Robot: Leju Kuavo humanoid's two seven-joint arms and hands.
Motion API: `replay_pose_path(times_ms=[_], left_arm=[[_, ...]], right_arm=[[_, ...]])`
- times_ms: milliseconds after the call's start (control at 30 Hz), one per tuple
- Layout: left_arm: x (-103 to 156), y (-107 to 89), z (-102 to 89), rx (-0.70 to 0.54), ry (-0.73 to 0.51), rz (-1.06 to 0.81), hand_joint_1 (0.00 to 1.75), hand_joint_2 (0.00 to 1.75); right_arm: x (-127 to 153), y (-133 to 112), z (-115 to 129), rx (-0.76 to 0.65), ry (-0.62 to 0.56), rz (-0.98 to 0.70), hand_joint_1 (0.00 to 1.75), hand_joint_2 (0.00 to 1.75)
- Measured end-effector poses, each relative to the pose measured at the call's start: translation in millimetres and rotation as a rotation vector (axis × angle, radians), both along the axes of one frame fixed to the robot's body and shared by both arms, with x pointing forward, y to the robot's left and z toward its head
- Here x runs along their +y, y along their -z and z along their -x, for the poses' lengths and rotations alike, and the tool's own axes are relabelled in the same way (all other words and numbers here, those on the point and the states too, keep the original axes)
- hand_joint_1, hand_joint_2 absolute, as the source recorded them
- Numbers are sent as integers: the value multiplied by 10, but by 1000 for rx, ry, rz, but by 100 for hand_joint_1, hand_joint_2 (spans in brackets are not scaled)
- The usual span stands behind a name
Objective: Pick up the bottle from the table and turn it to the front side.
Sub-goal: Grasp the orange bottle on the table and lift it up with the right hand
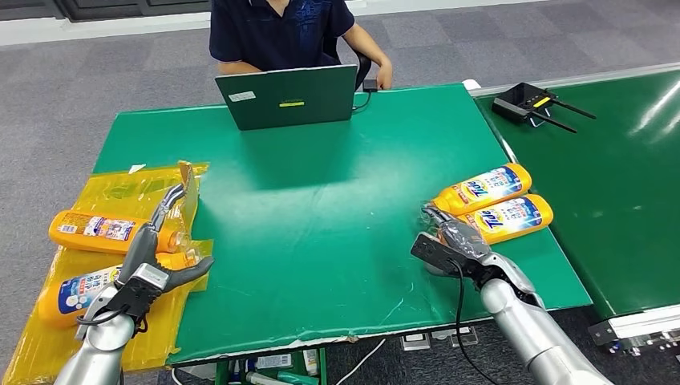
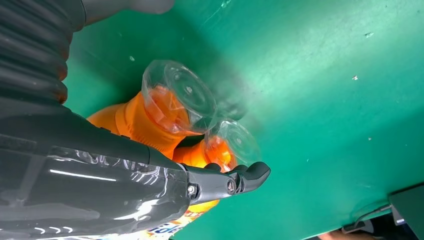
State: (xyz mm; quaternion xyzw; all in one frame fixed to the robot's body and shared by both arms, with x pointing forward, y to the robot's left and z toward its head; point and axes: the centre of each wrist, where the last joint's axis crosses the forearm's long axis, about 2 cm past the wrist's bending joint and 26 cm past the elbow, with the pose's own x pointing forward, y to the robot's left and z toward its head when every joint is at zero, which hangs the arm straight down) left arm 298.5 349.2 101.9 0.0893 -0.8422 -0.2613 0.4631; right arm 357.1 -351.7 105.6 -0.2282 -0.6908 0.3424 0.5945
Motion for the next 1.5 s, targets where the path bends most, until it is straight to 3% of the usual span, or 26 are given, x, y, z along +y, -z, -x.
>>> replay_pose_path(times_ms=[800,1500], left_arm=[[-11,-13,-17,-1,5,-2,0,175],[-9,13,10,8,6,-1,0,175]], right_arm=[[-4,26,11,14,26,4,0,175],[-230,56,81,27,77,45,0,175]])
